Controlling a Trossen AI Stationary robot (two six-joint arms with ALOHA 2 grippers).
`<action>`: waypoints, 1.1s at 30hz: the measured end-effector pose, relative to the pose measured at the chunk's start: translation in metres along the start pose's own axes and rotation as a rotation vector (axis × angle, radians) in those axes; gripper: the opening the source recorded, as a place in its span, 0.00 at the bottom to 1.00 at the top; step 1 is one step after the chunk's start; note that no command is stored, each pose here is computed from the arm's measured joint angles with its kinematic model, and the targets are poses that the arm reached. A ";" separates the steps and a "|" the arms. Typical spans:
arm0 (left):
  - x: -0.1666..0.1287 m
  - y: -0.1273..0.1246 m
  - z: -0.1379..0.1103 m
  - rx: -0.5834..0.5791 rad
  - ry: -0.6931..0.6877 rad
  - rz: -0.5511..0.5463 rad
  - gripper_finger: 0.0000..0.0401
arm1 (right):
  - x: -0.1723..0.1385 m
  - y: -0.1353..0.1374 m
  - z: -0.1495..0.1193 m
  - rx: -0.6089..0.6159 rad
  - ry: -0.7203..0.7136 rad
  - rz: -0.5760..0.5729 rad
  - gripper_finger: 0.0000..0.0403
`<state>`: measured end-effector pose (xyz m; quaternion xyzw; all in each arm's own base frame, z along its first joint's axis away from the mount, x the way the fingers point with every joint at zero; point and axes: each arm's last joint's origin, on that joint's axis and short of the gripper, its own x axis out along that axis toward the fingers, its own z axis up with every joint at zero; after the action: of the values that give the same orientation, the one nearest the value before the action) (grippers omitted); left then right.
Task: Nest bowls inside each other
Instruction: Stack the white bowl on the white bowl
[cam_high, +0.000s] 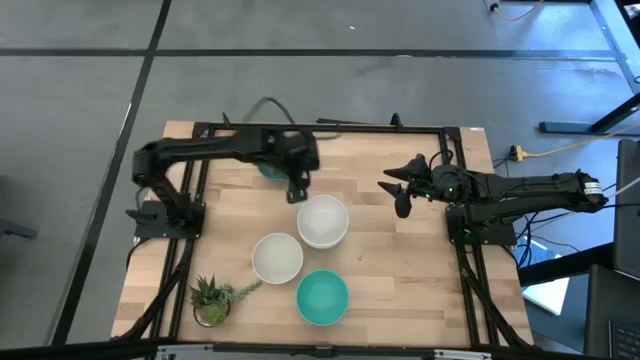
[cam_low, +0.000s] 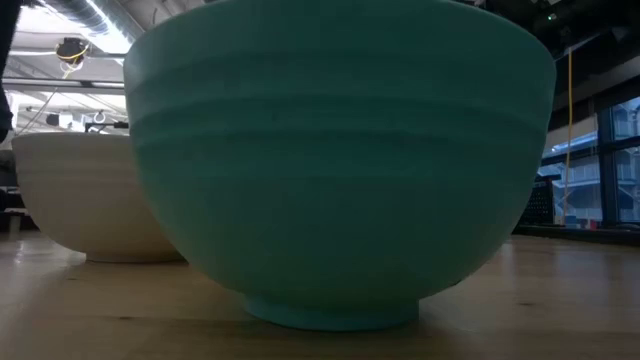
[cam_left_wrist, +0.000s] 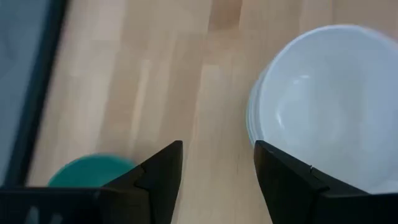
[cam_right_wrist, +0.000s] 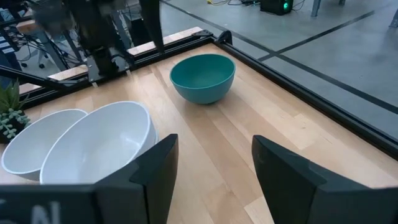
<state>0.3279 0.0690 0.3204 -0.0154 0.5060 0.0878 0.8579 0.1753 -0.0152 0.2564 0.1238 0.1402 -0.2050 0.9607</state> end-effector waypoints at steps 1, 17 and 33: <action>-0.013 0.001 -0.002 -0.004 -0.029 0.003 0.48 | 0.000 0.000 0.000 0.000 0.000 0.000 0.51; -0.094 -0.020 -0.052 -0.146 0.057 -0.039 0.48 | 0.000 0.001 0.003 0.015 -0.033 0.011 0.51; -0.017 -0.082 -0.089 -0.092 0.165 -0.138 0.47 | 0.000 0.002 0.005 0.056 -0.051 0.018 0.51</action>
<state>0.2568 -0.0239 0.2866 -0.0967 0.5679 0.0504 0.8158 0.1770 -0.0152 0.2616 0.1468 0.1089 -0.2034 0.9619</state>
